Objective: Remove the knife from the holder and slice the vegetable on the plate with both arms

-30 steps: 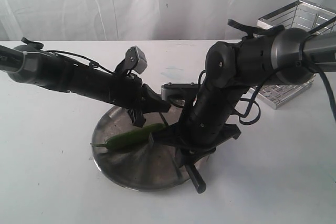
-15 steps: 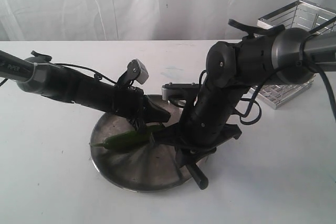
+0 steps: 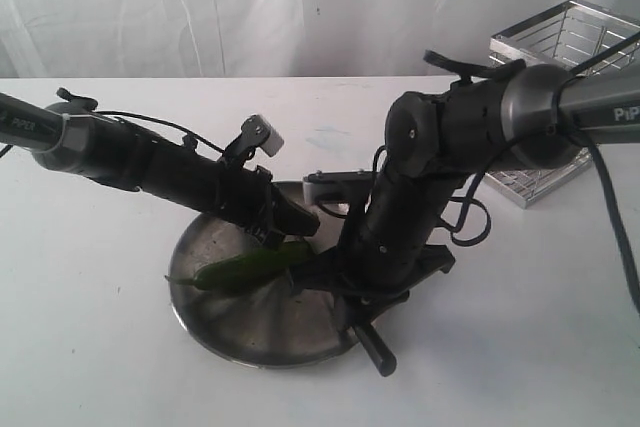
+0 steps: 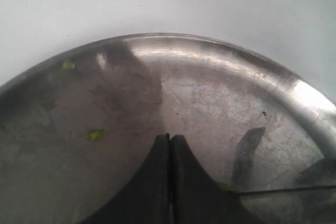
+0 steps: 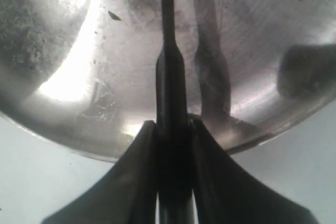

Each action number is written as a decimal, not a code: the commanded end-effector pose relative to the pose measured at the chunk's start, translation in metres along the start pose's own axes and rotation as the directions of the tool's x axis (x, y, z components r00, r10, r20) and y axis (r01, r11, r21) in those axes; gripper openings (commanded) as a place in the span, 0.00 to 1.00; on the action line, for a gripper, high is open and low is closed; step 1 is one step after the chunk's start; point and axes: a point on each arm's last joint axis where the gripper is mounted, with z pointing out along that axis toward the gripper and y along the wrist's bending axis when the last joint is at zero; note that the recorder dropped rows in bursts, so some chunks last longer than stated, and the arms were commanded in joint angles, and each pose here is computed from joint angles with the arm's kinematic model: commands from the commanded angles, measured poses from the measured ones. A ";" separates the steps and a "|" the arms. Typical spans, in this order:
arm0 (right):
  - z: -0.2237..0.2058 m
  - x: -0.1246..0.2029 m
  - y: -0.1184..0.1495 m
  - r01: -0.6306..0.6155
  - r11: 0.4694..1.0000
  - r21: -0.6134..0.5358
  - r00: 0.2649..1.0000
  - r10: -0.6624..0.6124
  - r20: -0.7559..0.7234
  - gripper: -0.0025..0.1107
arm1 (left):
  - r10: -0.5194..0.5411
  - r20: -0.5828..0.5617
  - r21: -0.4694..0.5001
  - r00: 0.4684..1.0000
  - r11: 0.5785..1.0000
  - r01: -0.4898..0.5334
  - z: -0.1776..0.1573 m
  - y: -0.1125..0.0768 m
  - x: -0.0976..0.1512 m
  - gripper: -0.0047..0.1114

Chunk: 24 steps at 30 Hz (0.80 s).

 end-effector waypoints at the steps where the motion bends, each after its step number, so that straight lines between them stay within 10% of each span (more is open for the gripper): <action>1: 0.005 0.000 -0.001 0.004 1.000 0.003 1.000 -0.004 -0.005 0.02 | 0.028 -0.141 -0.001 0.990 1.000 -0.029 0.005 0.002 0.023 0.04; 24: 0.005 0.001 -0.002 0.013 1.000 0.012 1.000 -0.013 -0.018 0.02 | 0.022 -0.050 0.027 0.998 0.999 -0.021 -0.017 -0.008 -0.019 0.04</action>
